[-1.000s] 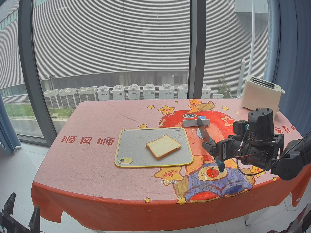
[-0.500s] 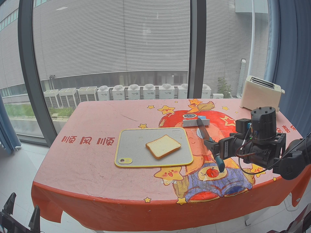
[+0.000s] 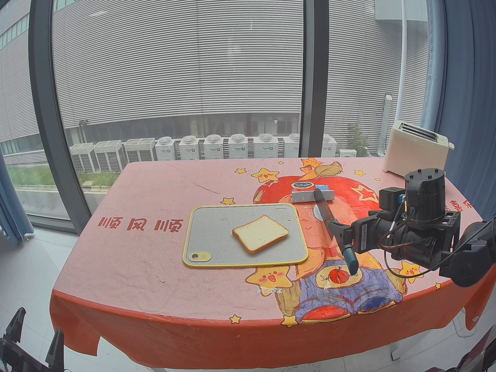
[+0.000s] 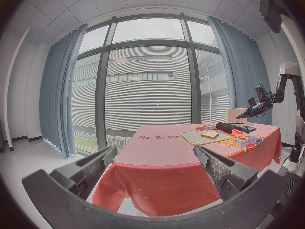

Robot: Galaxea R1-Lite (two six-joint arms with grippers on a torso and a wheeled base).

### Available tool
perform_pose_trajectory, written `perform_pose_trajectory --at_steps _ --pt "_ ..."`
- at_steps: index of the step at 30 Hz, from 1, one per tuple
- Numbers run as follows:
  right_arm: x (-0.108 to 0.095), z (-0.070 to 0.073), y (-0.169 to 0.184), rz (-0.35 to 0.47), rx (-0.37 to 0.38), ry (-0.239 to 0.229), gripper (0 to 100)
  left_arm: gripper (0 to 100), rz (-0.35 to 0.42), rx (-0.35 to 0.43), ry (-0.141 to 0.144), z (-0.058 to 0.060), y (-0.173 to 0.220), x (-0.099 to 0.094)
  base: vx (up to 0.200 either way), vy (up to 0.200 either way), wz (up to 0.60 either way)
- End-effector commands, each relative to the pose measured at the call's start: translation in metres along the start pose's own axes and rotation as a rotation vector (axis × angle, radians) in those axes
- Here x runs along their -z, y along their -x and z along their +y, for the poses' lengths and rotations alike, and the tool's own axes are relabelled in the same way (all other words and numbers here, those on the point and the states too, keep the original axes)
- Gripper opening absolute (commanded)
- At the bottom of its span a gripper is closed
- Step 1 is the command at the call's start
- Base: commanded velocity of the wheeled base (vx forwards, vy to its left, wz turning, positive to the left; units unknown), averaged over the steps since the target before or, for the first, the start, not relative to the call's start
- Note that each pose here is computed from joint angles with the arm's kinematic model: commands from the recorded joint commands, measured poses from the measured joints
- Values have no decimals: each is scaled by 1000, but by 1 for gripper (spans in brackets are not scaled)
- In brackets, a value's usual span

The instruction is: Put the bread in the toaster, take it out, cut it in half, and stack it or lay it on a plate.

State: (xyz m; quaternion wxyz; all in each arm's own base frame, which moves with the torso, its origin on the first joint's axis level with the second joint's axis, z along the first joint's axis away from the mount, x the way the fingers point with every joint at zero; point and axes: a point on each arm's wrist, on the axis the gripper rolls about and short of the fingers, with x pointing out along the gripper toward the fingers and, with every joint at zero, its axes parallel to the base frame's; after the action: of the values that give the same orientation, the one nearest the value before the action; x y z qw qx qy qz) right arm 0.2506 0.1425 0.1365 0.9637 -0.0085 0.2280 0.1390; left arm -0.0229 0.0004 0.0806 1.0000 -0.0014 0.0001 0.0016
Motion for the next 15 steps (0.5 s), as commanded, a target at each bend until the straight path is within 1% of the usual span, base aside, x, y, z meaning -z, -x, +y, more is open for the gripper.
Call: perform_pose_trajectory --at_steps 1,15 --pt "-1 0 1 -2 -1 -1 100 100 1 0 0 0 0 5 0 0 0" --pt "2 0 0 7 1 1 100 100 1 0 0 0 0 5 0 0 0"
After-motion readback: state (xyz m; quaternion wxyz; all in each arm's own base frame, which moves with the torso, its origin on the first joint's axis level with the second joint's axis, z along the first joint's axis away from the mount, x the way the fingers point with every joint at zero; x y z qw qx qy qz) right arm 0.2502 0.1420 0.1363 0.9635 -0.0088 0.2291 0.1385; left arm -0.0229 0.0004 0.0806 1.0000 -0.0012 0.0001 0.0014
